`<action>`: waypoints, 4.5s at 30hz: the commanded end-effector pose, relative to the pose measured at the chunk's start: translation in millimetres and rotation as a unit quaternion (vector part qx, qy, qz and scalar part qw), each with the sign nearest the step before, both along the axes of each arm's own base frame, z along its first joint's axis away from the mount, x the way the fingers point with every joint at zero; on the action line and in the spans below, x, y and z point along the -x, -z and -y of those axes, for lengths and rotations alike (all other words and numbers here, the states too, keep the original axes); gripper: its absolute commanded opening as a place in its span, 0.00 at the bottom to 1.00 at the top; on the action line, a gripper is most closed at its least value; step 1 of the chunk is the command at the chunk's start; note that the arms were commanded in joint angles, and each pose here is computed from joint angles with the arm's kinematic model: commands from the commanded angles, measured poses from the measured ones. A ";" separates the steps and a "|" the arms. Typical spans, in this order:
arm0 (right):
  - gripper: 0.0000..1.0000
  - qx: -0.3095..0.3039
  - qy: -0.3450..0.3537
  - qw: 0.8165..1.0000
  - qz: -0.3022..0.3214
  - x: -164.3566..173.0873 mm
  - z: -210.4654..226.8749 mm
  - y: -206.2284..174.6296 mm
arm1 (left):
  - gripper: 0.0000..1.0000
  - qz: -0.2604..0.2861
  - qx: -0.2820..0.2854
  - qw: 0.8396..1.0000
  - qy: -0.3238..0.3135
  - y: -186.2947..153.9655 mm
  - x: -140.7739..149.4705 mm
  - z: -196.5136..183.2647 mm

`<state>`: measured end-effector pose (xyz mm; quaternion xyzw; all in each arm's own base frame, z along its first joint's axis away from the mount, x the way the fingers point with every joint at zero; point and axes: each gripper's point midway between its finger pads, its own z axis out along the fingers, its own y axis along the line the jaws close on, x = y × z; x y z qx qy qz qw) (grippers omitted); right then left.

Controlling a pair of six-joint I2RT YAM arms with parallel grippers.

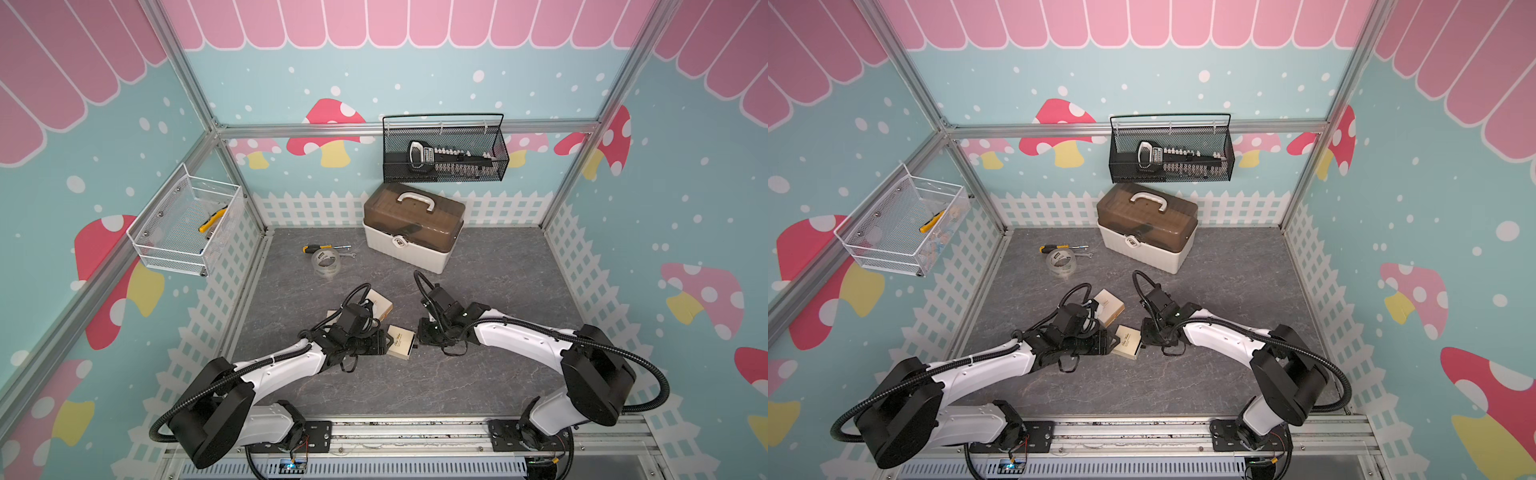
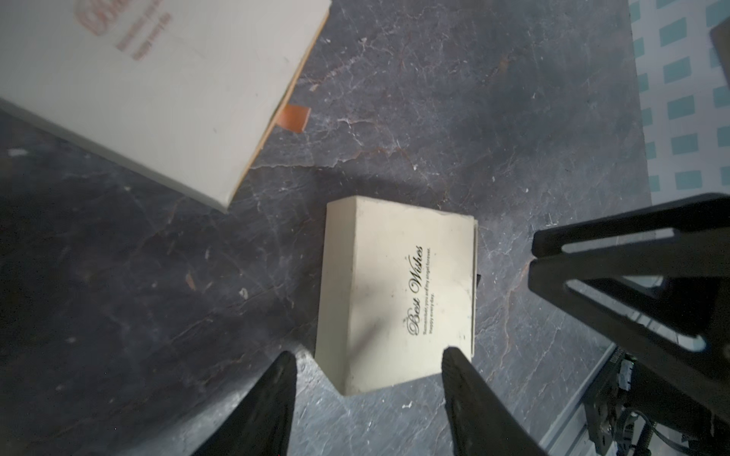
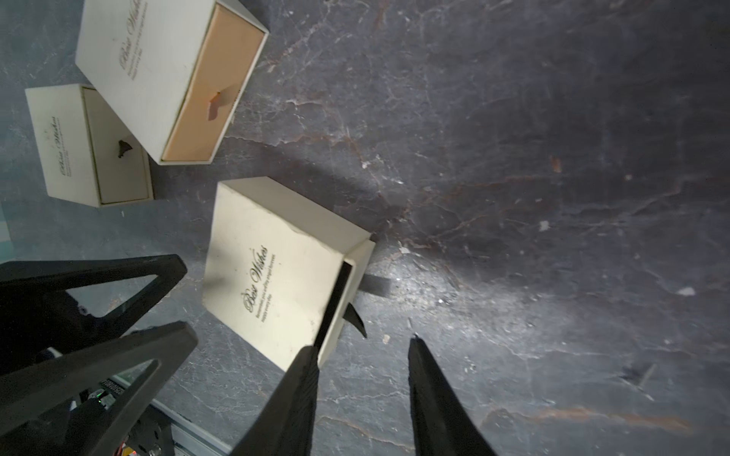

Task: Place the earrings into the drawer-style jewelry box
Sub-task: Open the drawer in the jewelry box.

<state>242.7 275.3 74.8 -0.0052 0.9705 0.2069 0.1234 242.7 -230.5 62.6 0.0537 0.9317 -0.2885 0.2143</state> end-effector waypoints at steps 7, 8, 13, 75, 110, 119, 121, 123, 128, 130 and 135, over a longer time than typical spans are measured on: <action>0.27 0.029 0.021 0.999 -0.040 1.8 -7.3 15.3 | 0.55 -0.001 -0.009 1.000 0.018 9.2 -14.1 11.3; 0.26 0.033 0.020 0.998 -0.043 1.9 -7.7 16.6 | 0.55 -0.002 -0.009 1.000 0.018 10.0 -14.5 11.3; 0.25 0.044 0.018 0.998 -0.052 1.9 -8.6 23.9 | 0.54 -0.006 -0.006 1.000 0.020 14.2 -12.8 12.2; 0.12 0.219 0.018 0.971 -0.091 22.3 49.1 46.1 | 0.46 -0.036 -0.094 0.994 -0.039 48.2 0.8 -30.3; 0.09 0.233 0.024 0.969 -0.085 26.3 61.0 44.2 | 0.46 -0.039 -0.093 0.994 -0.037 47.3 -0.9 -27.6; 0.23 0.215 0.025 0.974 -0.070 22.0 55.8 32.6 | 0.46 -0.031 -0.078 0.996 -0.032 33.6 -5.1 -20.1; 0.25 0.204 0.026 0.977 -0.063 20.4 52.9 25.1 | 0.47 -0.025 -0.071 0.997 -0.030 24.0 -8.9 -16.1; 0.27 0.192 0.025 0.980 -0.053 18.3 50.7 16.5 | 0.48 -0.015 -0.069 0.997 -0.032 14.4 -12.4 -15.0; 0.29 0.187 0.022 0.982 0.010 10.5 62.1 -12.5 | 0.53 0.016 -0.071 0.996 -0.043 -11.1 -16.9 -21.5; 0.29 0.189 0.018 0.981 0.039 7.0 69.5 -23.2 | 0.55 0.030 -0.065 0.996 -0.046 -21.8 -17.0 -23.2; 0.29 0.178 -0.002 0.982 0.069 7.8 77.3 -32.6 | 0.64 0.052 -0.039 0.997 -0.040 -37.9 -14.7 -20.1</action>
